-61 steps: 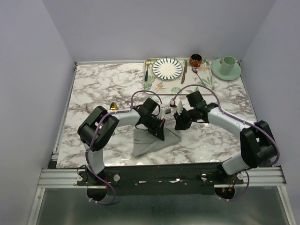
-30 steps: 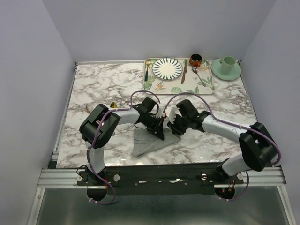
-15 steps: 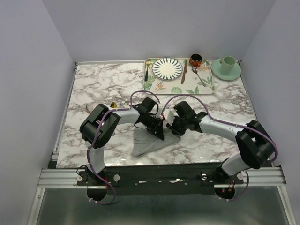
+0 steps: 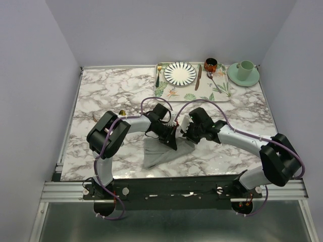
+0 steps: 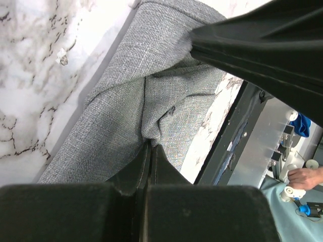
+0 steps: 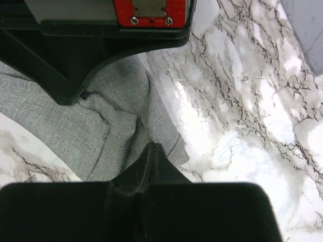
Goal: Fold the napkin into a case and place the utensils inside
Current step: Stuff the top corner of the smaller-rectangle-folded napkin into the folded napkin.
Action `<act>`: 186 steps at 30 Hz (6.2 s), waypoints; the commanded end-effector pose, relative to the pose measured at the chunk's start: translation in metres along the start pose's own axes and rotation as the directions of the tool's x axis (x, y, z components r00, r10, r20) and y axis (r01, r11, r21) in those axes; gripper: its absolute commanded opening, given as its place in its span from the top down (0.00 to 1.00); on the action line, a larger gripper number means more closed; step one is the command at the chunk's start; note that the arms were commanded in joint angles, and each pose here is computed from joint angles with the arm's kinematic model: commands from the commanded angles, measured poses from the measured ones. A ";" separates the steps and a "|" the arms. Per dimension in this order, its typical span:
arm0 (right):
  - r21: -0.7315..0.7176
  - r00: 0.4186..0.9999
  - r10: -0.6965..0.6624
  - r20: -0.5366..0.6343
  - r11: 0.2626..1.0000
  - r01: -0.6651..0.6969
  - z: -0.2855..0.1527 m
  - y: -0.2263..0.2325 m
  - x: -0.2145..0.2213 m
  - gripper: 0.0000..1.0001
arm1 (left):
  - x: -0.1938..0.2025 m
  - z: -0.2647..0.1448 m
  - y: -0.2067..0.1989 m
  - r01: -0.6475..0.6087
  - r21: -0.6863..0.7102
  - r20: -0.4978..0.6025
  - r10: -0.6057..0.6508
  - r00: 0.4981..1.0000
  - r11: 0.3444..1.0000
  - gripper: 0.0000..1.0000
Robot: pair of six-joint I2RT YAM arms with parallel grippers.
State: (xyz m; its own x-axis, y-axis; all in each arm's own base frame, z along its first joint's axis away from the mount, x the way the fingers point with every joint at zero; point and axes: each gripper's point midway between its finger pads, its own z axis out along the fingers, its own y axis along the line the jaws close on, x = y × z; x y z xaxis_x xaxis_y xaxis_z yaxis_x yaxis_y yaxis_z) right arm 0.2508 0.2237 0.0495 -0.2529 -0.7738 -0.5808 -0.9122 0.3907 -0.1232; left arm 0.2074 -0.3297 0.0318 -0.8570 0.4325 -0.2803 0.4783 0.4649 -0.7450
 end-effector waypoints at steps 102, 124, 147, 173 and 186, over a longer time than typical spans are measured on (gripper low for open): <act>0.097 0.941 0.338 0.010 0.936 -0.338 0.001 -0.049 -0.006 0.99 | -0.056 0.017 0.035 -0.025 0.002 -0.018 0.025 1.000 1.000 1.00; 0.023 0.928 0.369 -0.061 0.930 -0.368 0.006 -0.043 0.004 0.99 | -0.070 -0.003 -0.006 -0.188 0.044 0.087 0.183 0.979 0.981 1.00; -0.112 0.842 0.540 -0.003 0.836 -0.537 -0.007 -0.045 -0.002 0.99 | -0.071 -0.005 -0.016 -0.274 0.051 0.157 0.263 0.952 0.960 1.00; -0.182 0.806 0.592 0.009 0.794 -0.580 -0.008 -0.049 -0.001 0.99 | -0.090 -0.002 -0.014 -0.326 0.074 0.136 0.315 0.939 0.942 1.00; -0.184 0.804 0.594 0.031 0.794 -0.579 -0.012 -0.056 -0.008 0.99 | -0.082 0.020 0.043 -0.073 0.092 0.048 0.069 0.997 0.993 1.00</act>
State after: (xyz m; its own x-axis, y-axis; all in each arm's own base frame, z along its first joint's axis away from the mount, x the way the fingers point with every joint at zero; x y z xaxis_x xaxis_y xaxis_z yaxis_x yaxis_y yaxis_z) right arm 0.2944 0.1964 0.0572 -0.7414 -0.3920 -0.5447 -0.6302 0.6856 0.3644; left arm 0.2921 -0.3673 0.0342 -0.7830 0.4308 -0.4486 0.5931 0.2999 -0.7472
